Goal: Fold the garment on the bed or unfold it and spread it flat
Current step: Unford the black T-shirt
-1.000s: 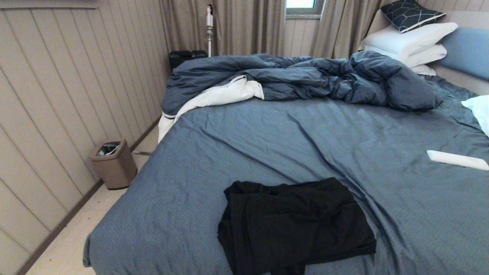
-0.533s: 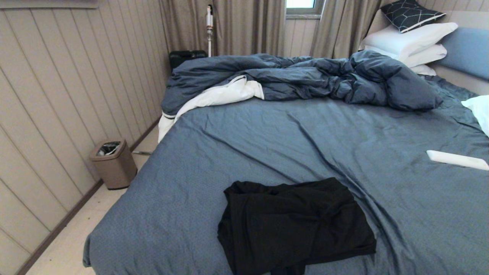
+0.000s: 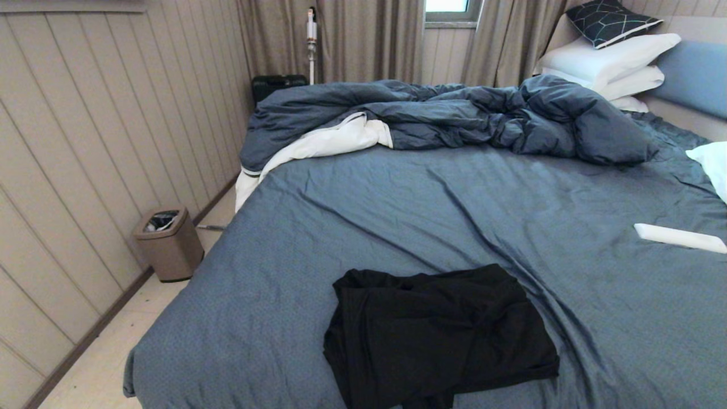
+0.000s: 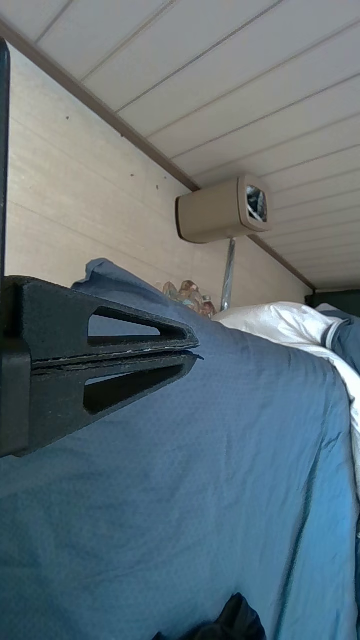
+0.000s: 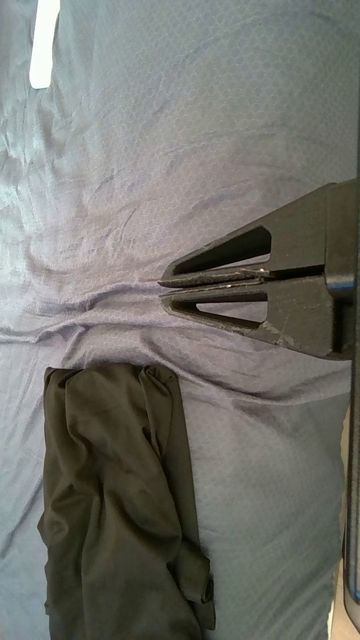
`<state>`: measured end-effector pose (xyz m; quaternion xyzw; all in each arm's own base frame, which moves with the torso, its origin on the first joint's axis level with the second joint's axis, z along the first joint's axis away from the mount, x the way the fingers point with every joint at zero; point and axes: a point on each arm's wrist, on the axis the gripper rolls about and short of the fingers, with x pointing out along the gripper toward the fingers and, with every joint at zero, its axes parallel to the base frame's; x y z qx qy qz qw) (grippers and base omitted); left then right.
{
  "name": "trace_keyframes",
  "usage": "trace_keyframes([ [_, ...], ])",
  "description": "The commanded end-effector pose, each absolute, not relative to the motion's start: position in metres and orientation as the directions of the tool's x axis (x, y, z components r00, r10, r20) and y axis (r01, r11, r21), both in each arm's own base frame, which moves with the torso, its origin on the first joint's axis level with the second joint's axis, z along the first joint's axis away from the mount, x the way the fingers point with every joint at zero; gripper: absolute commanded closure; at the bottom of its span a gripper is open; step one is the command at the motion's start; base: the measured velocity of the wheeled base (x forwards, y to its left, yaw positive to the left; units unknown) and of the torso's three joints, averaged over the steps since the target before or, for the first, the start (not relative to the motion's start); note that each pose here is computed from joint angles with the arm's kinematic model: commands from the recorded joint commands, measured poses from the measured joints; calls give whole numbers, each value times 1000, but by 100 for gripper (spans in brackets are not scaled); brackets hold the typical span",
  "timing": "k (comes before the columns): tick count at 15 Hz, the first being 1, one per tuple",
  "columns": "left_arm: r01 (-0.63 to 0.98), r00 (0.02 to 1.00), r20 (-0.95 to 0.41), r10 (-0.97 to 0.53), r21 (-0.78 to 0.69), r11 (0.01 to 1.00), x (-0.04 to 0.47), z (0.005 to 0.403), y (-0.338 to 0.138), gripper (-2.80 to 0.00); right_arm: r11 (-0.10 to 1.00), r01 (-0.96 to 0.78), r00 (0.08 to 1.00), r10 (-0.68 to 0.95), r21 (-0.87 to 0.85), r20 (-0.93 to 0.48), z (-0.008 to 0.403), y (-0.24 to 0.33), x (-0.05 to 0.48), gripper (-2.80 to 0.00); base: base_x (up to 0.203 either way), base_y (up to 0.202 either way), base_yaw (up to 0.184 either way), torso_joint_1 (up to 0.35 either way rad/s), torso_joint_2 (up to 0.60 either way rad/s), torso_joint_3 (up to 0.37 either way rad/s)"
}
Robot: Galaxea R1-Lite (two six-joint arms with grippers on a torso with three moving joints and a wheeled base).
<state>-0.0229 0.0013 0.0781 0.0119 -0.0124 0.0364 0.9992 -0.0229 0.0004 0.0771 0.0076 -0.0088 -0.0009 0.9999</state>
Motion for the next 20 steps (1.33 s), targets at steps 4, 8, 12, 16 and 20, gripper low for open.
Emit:
trace_keyframes([
  [4, -74, 997, 26, 74, 23, 997, -23, 78, 1, 0, 1000, 1, 1000, -2, 15, 17, 77, 0, -23, 0, 0, 0, 0, 0, 0, 0],
  [8, -74, 997, 26, 74, 23, 997, -23, 78, 1, 0, 1000, 3, 1000, -3, 15, 17, 77, 0, -23, 0, 0, 0, 0, 0, 0, 0],
  [12, -74, 997, 26, 74, 23, 997, -23, 78, 1, 0, 1000, 8, 1000, -8, 3, 5, 76, 0, -23, 0, 0, 0, 0, 0, 0, 0],
  [16, -74, 997, 26, 74, 23, 997, -23, 78, 1, 0, 999, -14, 991, 7, -50, -131, 62, 0, -24, 0, 0, 0, 0, 0, 0, 0],
  [20, -74, 997, 26, 74, 23, 997, -23, 78, 1, 0, 998, -25, 981, 15, -50, -191, 104, 0, -14, 0, 0, 0, 0, 0, 0, 0],
])
